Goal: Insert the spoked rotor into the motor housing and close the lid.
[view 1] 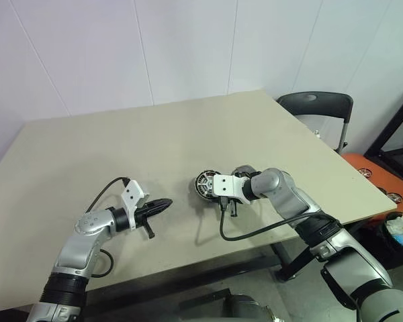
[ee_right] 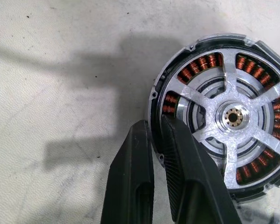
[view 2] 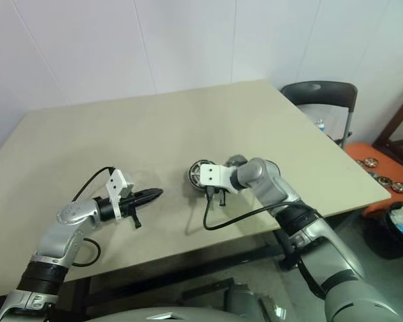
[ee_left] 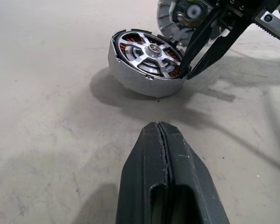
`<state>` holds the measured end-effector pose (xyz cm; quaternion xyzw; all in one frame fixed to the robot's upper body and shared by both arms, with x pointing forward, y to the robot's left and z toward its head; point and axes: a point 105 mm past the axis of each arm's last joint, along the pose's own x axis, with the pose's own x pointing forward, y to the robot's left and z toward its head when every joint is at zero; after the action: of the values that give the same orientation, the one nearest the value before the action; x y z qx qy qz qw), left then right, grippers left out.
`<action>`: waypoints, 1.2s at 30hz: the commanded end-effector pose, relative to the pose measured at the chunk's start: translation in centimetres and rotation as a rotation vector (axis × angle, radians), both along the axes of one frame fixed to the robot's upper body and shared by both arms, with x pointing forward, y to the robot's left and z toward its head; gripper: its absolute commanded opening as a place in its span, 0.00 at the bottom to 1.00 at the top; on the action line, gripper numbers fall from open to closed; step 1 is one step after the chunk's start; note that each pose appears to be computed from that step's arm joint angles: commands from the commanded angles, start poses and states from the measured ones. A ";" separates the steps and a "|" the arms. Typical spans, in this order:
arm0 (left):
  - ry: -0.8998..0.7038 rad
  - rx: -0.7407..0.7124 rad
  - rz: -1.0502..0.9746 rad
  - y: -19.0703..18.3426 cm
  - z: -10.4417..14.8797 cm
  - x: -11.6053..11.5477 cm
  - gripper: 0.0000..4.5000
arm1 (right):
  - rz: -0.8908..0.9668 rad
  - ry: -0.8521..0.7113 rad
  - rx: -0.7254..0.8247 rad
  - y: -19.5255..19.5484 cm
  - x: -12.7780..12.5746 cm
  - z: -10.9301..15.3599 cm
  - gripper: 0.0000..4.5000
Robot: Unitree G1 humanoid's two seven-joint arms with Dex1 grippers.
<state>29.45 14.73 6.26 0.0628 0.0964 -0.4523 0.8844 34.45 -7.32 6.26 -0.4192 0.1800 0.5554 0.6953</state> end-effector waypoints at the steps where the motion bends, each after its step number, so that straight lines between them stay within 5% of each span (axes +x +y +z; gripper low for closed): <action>1: -0.062 0.012 -0.014 -0.1 1.3 0.5 0.00 | -0.027 0.006 -0.028 -0.8 0.3 -0.3 0.01; 15: -0.048 0.036 -0.017 -0.1 0.7 0.4 0.00 | -0.013 0.006 0.002 -0.6 0.3 1.1 0.01; 22: -0.048 0.042 -0.022 -0.2 0.5 0.3 0.00 | 0.139 0.028 -0.028 0.2 -2.4 4.7 0.01; 36: -0.042 0.042 -0.031 -0.1 0.5 0.1 0.00 | 0.339 0.002 -0.200 1.2 -5.0 5.0 0.01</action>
<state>29.26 14.55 5.47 0.0808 0.1086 -0.4599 0.8776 29.36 -7.02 9.07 -0.4763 0.2079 0.6424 0.5633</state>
